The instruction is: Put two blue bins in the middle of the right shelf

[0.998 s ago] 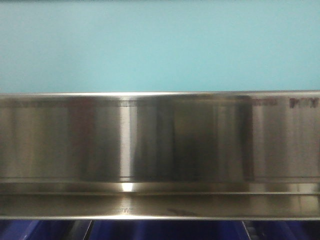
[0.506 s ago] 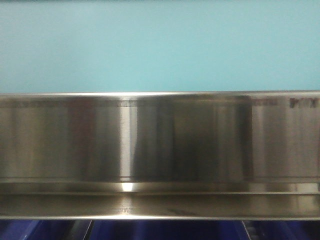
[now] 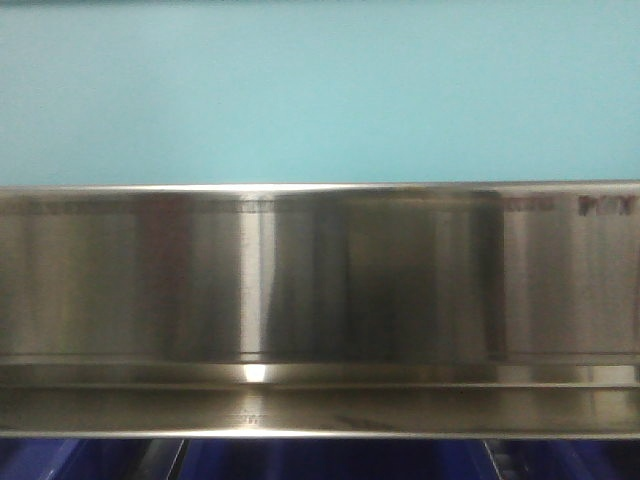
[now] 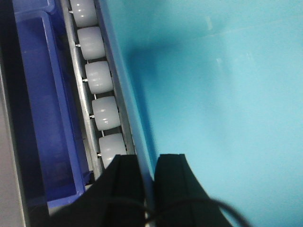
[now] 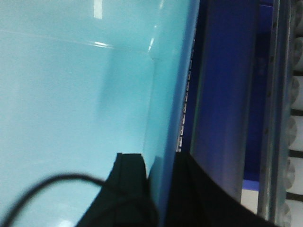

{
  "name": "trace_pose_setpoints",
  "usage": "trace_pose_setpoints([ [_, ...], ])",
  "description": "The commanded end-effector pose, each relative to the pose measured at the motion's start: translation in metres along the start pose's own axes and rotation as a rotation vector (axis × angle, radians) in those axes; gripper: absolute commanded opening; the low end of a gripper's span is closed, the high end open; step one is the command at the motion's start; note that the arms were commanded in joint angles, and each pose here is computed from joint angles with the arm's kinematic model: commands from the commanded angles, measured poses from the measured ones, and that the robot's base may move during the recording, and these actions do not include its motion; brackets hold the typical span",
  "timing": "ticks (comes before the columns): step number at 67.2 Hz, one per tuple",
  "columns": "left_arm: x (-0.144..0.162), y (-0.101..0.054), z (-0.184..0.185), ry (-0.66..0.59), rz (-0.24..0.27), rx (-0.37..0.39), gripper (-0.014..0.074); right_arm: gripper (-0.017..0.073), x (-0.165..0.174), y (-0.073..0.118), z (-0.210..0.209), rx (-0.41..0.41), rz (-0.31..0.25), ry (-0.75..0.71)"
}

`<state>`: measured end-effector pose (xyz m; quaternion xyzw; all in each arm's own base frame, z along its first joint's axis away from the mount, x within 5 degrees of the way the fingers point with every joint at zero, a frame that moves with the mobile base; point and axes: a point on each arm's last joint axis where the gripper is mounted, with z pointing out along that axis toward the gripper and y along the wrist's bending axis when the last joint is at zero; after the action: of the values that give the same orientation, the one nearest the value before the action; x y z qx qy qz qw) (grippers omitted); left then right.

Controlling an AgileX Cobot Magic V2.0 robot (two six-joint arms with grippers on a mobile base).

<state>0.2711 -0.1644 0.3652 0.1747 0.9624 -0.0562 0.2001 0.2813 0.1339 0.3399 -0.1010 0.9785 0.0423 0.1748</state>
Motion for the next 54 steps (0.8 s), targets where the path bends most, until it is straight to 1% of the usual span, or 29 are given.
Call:
trace_pose_setpoints([
  [1,-0.001,-0.006,-0.004,-0.018,-0.001,0.049,-0.0111,-0.0153,-0.002,0.001,-0.008,-0.019,-0.012,-0.053],
  [6,0.000,-0.006,-0.007,-0.025,-0.001,0.051,-0.0111,-0.0153,-0.001,0.001,-0.015,-0.027,-0.012,-0.083],
  [12,0.001,-0.005,-0.013,-0.040,-0.001,0.054,-0.0111,-0.0153,-0.001,0.000,-0.029,-0.045,-0.010,-0.158],
  [23,0.007,-0.005,-0.036,-0.101,-0.011,0.092,-0.0111,-0.0153,0.002,-0.002,-0.059,-0.081,-0.007,-0.304],
  [30,0.007,-0.004,-0.058,-0.197,-0.012,0.111,-0.0111,-0.0153,0.001,-0.003,-0.079,-0.095,-0.005,-0.368],
  [38,0.004,-0.003,-0.092,-0.326,-0.014,0.137,-0.0111,-0.0153,-0.004,-0.002,-0.103,-0.112,-0.002,-0.441],
  [54,-0.002,-0.002,-0.151,-0.523,-0.016,0.176,-0.0111,-0.0153,-0.011,-0.003,-0.149,-0.142,0.004,-0.574],
])
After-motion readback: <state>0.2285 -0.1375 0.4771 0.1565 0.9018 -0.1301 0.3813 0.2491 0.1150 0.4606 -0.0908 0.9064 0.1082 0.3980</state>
